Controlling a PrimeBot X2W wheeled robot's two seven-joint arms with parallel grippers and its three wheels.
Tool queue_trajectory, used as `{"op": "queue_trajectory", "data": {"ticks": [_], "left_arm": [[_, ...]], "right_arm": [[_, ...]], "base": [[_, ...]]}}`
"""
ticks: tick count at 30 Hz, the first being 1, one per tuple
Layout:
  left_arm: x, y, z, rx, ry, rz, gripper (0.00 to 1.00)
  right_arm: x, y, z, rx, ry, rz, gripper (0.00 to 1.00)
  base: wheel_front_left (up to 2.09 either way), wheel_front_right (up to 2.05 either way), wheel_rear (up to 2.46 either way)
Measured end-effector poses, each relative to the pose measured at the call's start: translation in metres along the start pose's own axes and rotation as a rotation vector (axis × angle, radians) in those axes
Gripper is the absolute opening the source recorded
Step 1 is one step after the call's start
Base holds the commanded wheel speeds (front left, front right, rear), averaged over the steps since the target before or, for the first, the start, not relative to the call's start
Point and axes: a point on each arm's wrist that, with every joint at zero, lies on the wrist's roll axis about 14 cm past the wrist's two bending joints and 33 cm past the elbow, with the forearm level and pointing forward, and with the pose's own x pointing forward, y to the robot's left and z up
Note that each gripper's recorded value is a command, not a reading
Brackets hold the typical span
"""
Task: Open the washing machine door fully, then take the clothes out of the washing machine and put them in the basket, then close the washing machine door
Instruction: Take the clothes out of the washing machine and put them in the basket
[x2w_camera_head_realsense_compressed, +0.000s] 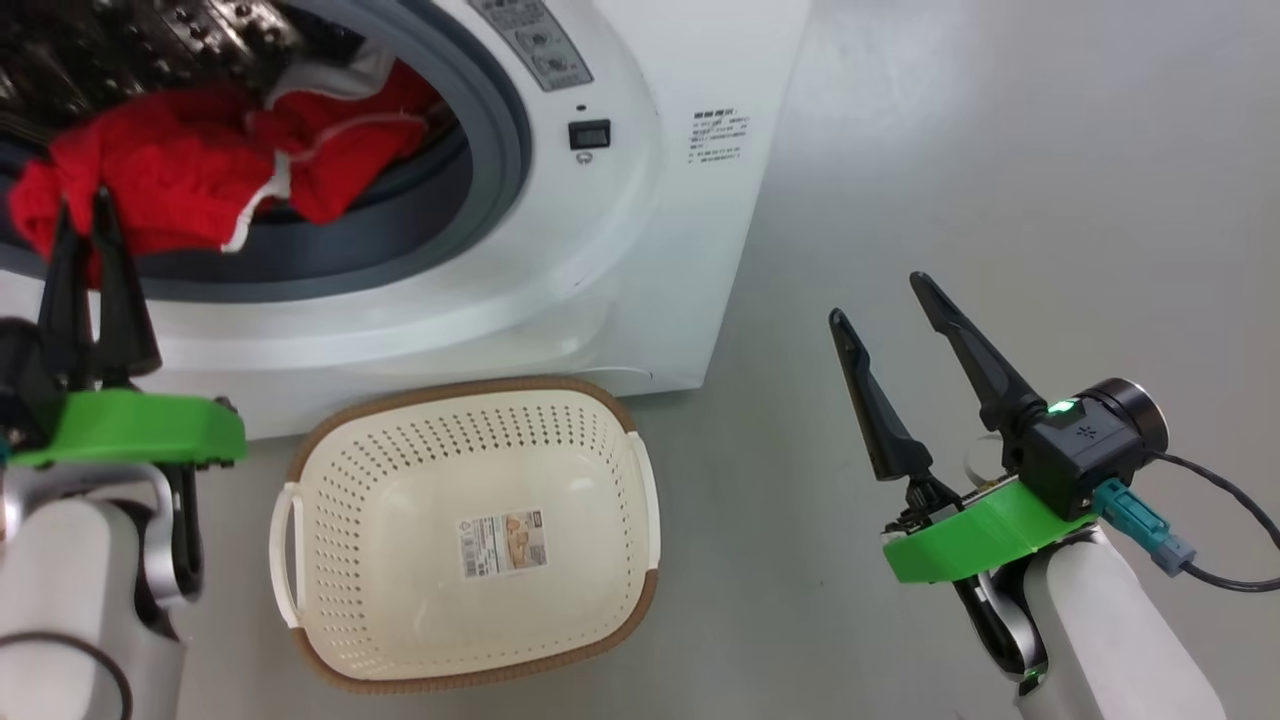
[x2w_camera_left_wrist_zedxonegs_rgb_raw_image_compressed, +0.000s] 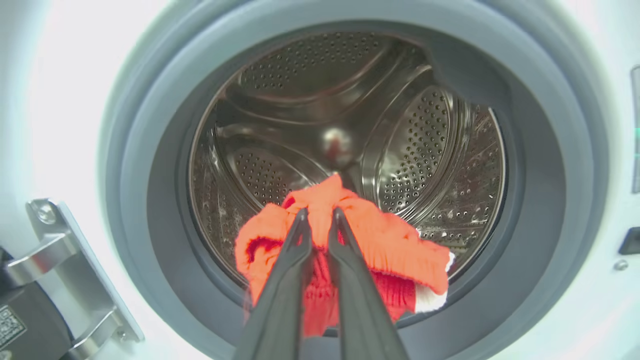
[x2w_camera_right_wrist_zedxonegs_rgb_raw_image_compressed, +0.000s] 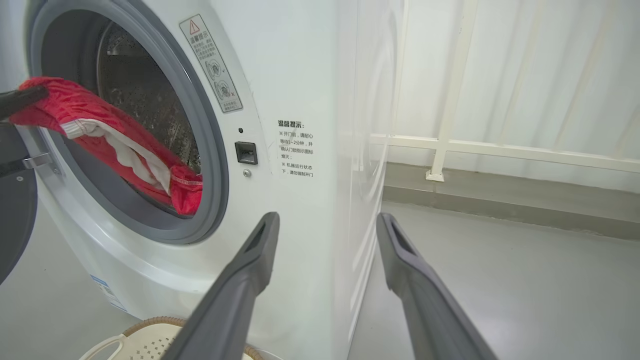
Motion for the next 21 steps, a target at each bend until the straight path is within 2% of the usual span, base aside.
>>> {"op": "queue_trajectory", "data": {"ticks": [21], "left_arm": [[-0.064, -0.005, 0.065, -0.039, -0.094, -0.015, 0.00]], "right_arm": [[-0.020, 0.008, 0.021, 0.028, -0.041, -0.004, 1.00]], "base": [[0.00, 0.00, 0.00]]}}
